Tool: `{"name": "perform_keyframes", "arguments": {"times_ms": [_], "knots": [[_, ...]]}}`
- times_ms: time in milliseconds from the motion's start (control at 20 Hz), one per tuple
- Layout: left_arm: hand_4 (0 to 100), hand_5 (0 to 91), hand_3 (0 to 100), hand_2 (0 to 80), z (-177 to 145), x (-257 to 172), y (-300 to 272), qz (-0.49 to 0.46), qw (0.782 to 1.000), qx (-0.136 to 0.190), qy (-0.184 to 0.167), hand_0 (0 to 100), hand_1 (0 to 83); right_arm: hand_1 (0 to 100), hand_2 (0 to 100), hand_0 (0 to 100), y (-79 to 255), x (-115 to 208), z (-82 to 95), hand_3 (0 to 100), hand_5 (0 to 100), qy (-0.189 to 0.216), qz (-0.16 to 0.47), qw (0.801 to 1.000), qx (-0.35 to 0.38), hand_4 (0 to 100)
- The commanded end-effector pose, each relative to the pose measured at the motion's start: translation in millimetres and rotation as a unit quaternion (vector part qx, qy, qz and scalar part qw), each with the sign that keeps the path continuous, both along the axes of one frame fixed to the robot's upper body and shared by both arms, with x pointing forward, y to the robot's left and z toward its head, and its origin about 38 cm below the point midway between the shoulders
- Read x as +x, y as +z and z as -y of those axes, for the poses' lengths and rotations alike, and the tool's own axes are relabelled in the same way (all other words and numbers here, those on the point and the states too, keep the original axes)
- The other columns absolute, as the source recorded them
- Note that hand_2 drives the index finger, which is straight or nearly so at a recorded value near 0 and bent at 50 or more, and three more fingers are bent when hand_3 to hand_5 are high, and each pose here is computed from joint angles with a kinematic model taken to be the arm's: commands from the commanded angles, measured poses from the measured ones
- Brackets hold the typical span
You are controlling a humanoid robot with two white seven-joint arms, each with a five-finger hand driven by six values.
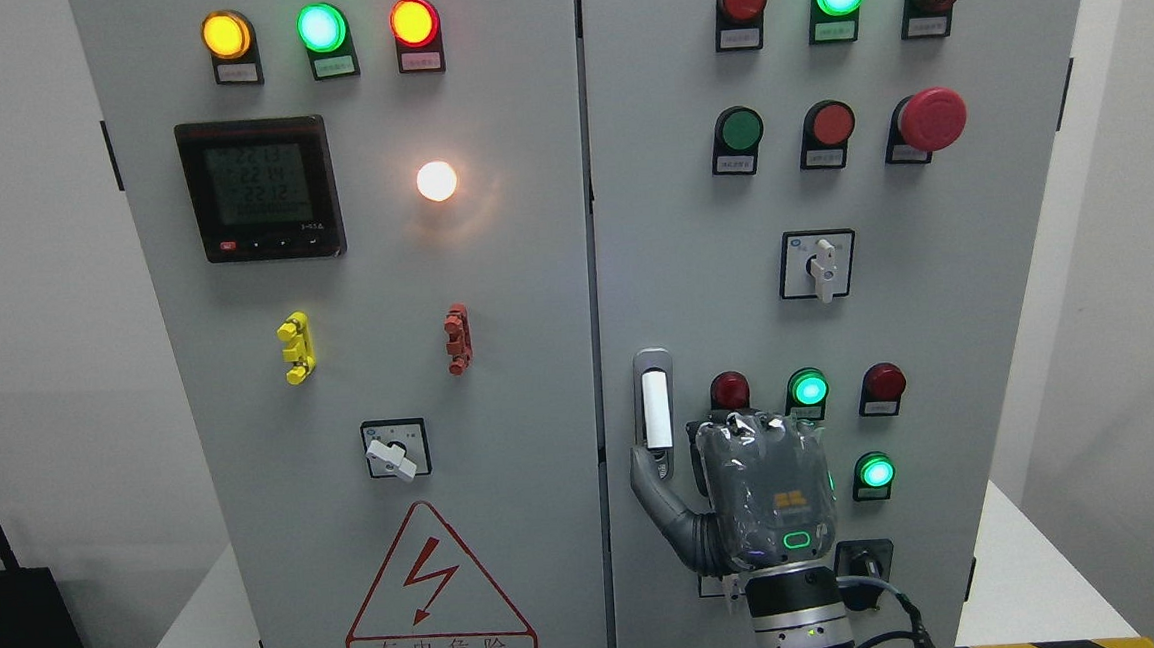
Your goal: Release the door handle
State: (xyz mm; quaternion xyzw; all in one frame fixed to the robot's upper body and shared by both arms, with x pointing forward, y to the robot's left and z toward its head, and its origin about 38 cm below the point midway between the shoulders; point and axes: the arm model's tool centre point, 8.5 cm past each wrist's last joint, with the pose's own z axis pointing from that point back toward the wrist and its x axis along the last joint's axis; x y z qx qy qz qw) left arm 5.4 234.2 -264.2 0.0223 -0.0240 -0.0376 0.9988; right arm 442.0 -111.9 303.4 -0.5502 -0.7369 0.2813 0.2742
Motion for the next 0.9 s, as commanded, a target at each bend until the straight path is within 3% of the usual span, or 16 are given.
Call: {"name": "perform_keyframes", "arguments": {"times_ms": [0, 851], "knots": [[0, 0.0, 0, 0.0, -0.1, -1.1, 0.2, -0.003, 1.0, 0.0, 0.001, 12, 38.9, 12, 100, 49, -0.4, 0.4, 2.6, 100, 100, -0.004, 0.0, 1.0, 0.003, 100], [0, 0.0, 0, 0.0, -0.1, -1.1, 0.2, -0.003, 1.0, 0.0, 0.001, 12, 38.9, 11, 100, 50, 0.3, 0.7, 5.4, 100, 100, -0.007, 0.001, 1.0, 0.005, 100]]}}
